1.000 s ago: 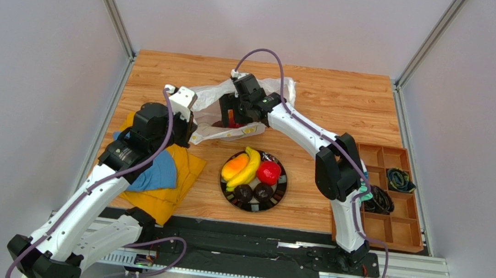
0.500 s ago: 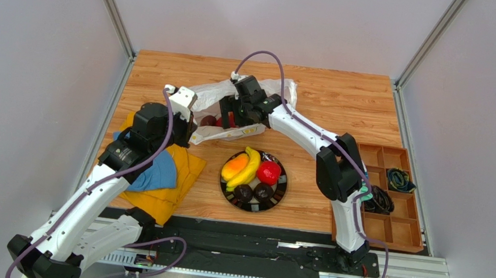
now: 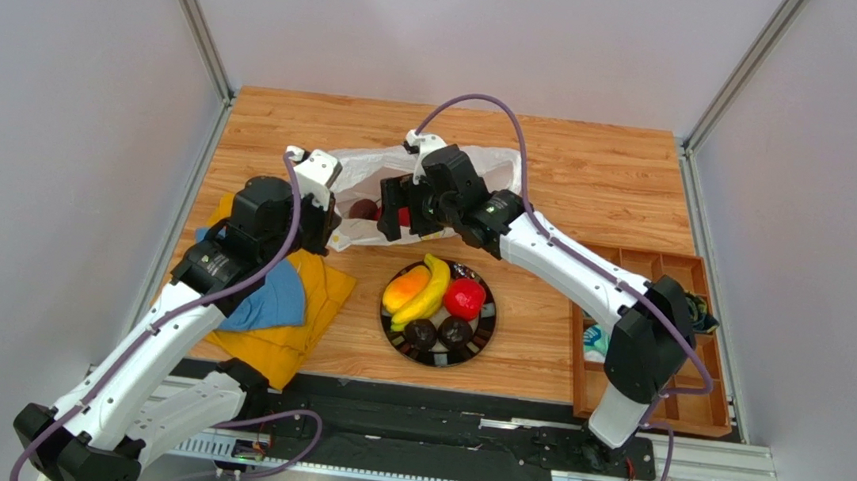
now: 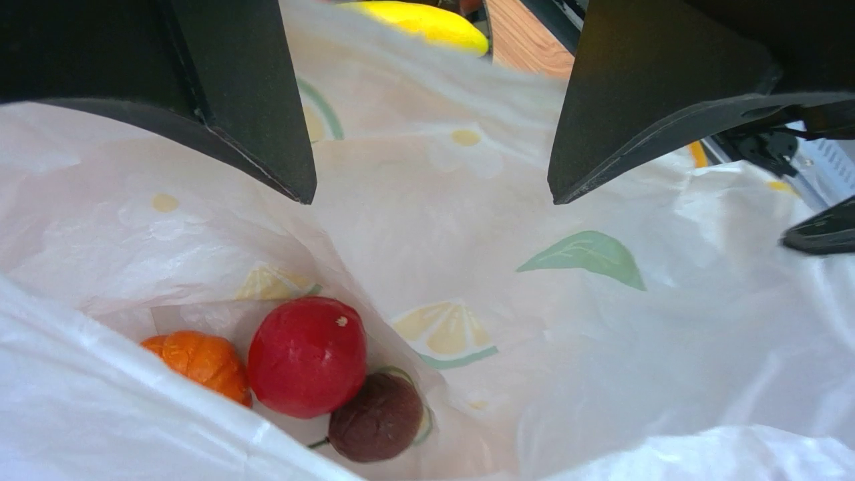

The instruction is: Place the fruits into the plastic bag

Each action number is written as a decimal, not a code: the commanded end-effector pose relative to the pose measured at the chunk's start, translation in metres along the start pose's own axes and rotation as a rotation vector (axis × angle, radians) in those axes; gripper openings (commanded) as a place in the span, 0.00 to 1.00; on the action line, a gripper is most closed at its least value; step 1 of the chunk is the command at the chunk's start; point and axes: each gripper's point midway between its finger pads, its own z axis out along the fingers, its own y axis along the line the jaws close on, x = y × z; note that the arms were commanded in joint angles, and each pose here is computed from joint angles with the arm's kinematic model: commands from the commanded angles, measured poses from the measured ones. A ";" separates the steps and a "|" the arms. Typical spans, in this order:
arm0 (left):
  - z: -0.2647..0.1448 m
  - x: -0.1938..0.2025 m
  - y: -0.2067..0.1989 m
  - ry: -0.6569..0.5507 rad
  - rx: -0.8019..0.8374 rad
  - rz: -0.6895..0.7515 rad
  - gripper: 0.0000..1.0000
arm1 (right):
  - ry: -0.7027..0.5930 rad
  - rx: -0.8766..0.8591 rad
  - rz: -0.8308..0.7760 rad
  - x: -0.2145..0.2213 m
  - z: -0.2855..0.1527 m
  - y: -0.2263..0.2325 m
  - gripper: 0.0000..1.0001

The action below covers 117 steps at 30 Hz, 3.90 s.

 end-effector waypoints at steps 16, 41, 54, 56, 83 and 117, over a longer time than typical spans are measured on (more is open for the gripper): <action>-0.008 -0.025 -0.004 -0.064 0.017 -0.008 0.00 | -0.157 -0.347 -0.197 0.037 -0.133 0.100 0.83; -0.011 -0.027 -0.003 -0.073 0.014 -0.005 0.00 | 0.182 0.171 0.192 0.136 -0.076 -0.078 0.94; -0.008 -0.025 -0.006 -0.064 0.026 -0.008 0.00 | 0.202 0.209 0.234 0.147 -0.058 -0.092 0.94; -0.008 -0.025 -0.006 -0.062 0.028 -0.008 0.00 | 0.207 0.204 0.237 0.150 -0.054 -0.091 0.94; -0.008 -0.024 -0.004 -0.059 0.017 -0.007 0.00 | 0.230 0.226 0.228 0.165 -0.048 -0.100 0.56; -0.008 -0.024 -0.003 -0.060 0.011 -0.005 0.00 | -0.332 -0.195 -0.136 -0.080 -0.097 0.056 0.48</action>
